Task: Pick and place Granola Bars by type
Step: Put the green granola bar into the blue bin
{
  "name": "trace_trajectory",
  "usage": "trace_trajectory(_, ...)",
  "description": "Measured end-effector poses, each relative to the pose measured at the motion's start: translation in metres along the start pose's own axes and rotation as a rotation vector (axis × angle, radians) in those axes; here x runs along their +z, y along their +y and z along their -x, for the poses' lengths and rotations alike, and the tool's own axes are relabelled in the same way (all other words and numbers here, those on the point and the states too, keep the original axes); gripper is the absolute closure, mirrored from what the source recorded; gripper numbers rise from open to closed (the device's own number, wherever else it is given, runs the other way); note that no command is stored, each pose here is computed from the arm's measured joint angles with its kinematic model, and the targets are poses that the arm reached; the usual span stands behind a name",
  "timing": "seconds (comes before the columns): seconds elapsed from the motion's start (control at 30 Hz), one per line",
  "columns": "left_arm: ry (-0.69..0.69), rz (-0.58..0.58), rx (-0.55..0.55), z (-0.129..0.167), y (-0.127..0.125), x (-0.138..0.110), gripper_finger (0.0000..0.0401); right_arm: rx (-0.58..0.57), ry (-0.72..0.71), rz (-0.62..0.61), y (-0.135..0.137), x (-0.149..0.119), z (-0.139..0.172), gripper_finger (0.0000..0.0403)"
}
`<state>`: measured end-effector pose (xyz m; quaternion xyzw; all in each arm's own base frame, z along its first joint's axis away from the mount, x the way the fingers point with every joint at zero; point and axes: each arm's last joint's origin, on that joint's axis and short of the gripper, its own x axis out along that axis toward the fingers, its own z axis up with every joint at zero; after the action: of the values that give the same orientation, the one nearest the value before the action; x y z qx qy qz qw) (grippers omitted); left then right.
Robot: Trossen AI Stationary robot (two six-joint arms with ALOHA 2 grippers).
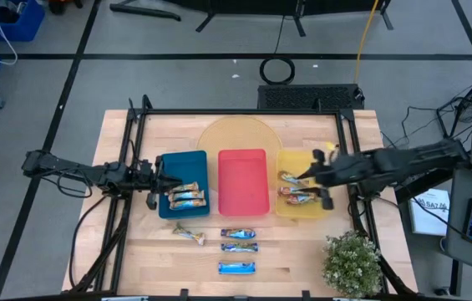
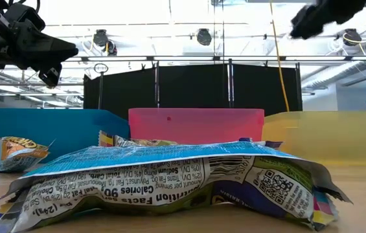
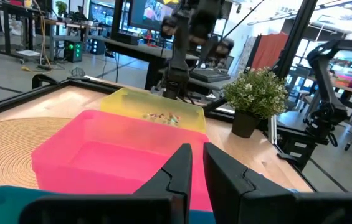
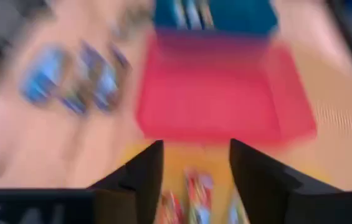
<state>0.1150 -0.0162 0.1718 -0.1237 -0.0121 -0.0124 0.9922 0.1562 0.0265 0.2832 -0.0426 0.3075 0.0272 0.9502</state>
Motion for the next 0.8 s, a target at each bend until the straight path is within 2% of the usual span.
trace_trajectory(0.1,0.0,0.0,0.0,0.0,0.0,0.0,0.0354,0.032,-0.19,0.017,-0.002,-0.01,0.023,0.0299)
trace_trajectory(0.23,0.0,-0.002,0.0,0.0,0.0,0.0,0.0354,-0.047,-0.376,0.026,-0.006,-0.03,0.036,0.0388)
trace_trajectory(0.47,0.066,-0.175,0.018,-0.001,0.002,-0.007,0.0354,-0.074,-0.46,0.063,-0.007,-0.061,0.032,0.0392)
trace_trajectory(0.67,0.115,-0.188,0.088,-0.004,0.004,-0.012,0.0354,-0.094,-0.547,0.137,-0.004,-0.077,0.012,0.0399)
trace_trajectory(0.8,0.149,-0.203,0.095,-0.006,0.005,-0.016,0.0354,-0.045,-0.557,0.188,0.0,-0.089,-0.003,0.0402)
